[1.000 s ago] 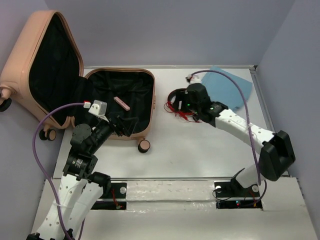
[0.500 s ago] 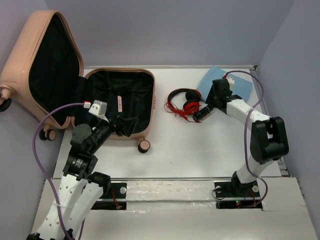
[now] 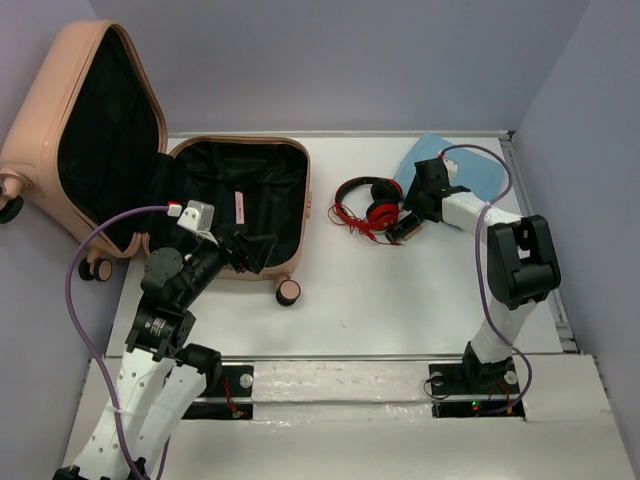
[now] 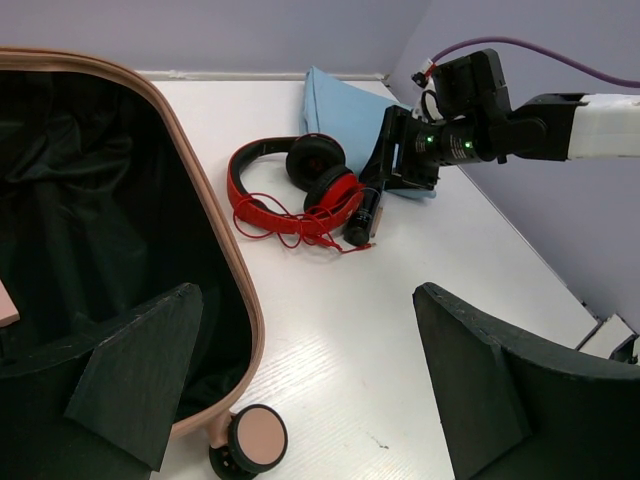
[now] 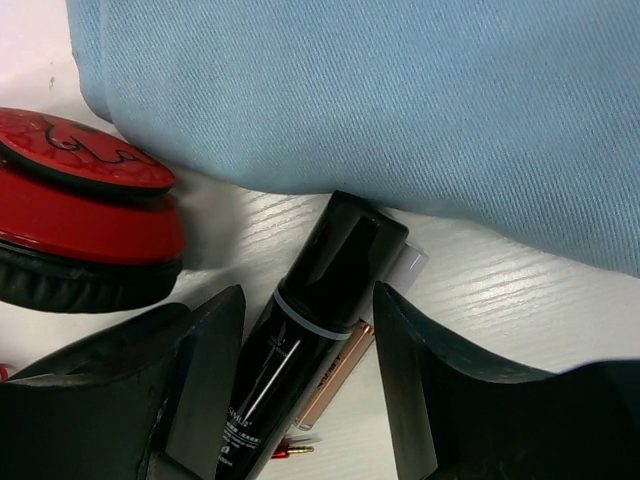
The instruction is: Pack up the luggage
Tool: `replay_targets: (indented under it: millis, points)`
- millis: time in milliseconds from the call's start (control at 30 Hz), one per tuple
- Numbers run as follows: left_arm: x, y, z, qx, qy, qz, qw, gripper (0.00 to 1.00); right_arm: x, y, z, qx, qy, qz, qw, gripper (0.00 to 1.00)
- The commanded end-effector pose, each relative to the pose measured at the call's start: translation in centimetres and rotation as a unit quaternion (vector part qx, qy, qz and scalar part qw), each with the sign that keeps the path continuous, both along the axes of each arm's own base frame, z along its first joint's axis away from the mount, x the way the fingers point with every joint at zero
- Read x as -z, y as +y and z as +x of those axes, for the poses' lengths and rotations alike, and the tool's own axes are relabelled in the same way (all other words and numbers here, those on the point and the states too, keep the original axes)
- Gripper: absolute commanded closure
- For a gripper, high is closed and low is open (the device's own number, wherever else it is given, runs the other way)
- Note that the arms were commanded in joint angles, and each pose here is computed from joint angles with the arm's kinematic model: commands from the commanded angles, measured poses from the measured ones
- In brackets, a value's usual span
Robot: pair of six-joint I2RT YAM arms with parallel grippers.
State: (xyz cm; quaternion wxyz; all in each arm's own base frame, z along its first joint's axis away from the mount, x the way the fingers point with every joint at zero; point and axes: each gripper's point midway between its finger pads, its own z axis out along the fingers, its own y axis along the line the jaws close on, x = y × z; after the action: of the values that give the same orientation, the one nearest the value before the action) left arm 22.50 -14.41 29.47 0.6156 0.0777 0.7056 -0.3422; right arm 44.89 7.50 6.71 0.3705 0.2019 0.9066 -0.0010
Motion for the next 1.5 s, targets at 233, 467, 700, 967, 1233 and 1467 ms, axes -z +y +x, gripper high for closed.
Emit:
replay_targets:
  millis: [233,467,700,967,1233,1467]
  points:
    - [-2.6,-0.3,-0.4,0.012,-0.036,-0.011,0.999,0.01,1.8,0.0,-0.4,0.014,0.018,0.002,1.000,0.41]
    - [-2.7,-0.4,-0.4,0.013,-0.036,-0.011,0.999,0.01,3.0,0.6,-0.4,0.010,0.032,0.015,0.999,0.42]
    - [-2.7,-0.4,-0.5,0.014,-0.036,-0.011,0.999,0.01,2.8,0.6,-0.2,0.015,0.028,0.020,0.999,0.54]
    - [-2.8,-0.3,-0.6,0.013,-0.039,-0.012,0.999,0.01,-1.8,0.6,0.1,0.033,-0.043,0.046,0.997,0.73]
    - [-2.9,-0.3,-0.7,0.013,-0.042,-0.013,0.999,0.01,-9.1,0.2,-3.0,0.003,-0.130,0.065,0.989,0.77]
    - [-2.9,-0.3,-0.6,0.014,-0.040,-0.014,0.999,0.01,-15.1,11.6,-5.2,-0.154,-0.184,0.159,0.958,0.77]
